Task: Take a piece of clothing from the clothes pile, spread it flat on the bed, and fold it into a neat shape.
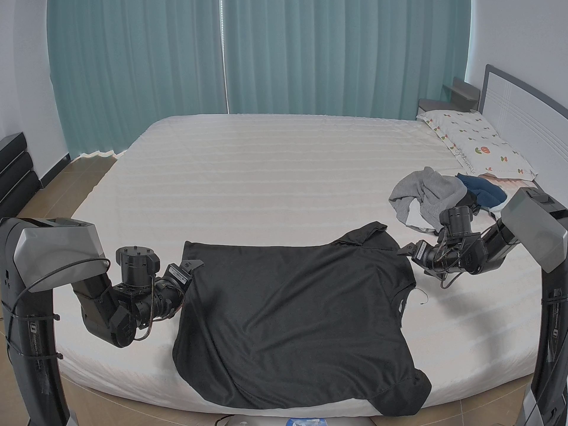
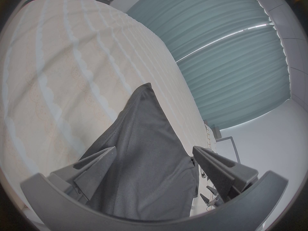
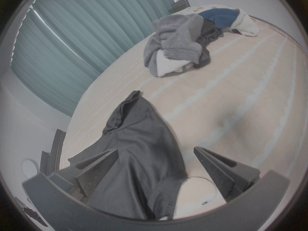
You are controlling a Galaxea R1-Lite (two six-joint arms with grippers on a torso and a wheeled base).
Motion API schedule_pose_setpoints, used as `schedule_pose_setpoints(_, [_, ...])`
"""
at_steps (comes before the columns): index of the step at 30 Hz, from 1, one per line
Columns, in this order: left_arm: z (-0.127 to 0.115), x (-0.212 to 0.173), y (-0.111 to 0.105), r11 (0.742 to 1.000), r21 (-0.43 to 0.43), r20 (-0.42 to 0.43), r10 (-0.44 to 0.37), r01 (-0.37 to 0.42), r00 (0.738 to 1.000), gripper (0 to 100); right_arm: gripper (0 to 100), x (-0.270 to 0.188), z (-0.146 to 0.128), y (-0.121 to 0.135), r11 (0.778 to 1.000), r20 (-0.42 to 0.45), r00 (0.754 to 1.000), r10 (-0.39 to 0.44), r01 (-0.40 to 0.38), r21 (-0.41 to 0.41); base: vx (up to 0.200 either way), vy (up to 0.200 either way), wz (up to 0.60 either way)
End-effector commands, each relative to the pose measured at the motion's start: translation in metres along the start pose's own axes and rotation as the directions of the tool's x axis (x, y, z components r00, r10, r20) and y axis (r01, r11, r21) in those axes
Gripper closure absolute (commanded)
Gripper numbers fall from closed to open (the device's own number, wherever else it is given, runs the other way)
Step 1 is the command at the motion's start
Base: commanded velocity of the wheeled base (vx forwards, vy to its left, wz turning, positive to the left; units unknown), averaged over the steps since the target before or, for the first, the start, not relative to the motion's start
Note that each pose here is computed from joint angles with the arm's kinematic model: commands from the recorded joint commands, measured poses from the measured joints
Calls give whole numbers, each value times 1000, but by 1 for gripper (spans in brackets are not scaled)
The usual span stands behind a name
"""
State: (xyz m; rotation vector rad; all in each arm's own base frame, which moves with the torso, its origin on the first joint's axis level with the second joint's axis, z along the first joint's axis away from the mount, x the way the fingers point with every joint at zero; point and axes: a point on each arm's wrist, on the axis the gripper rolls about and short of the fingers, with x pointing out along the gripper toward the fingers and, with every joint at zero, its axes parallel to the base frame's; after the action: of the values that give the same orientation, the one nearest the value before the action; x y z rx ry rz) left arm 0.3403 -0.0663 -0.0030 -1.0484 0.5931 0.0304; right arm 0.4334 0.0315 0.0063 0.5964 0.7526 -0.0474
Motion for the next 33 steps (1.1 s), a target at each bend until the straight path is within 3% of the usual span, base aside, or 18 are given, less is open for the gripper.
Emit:
schedule_pose_setpoints(1, [0, 0, 0, 1000, 0, -2, -1, 1, 1000, 0, 0, -1, -5, -9, 1000, -27, 1000, -14, 14, 11, 0, 0, 0])
schedule_pose_setpoints(20, [-1, 0, 1, 1000, 2, -2, 2, -2, 1000, 0, 0, 42, -23, -21, 999, -79, 997, -20, 24, 49, 0, 0, 0])
schedule_pose_setpoints(21, [-1, 0, 1, 1000, 2, -2, 2, -2, 1000, 0, 100, 43, -23, -21, 999, -77, 997, -20, 24, 49, 0, 0, 0])
schedule_pose_setpoints(26, [-1, 0, 1, 1000, 2, -2, 2, -2, 1000, 0, 100, 45, -15, -17, 999, -44, 999, -7, 9, 48, 0, 0, 0])
schedule_pose_setpoints(33, [-1, 0, 1, 1000, 2, -2, 2, -2, 1000, 0, 100, 36, 19, 0, 998, 92, 996, 12, -18, 63, 0, 0, 0])
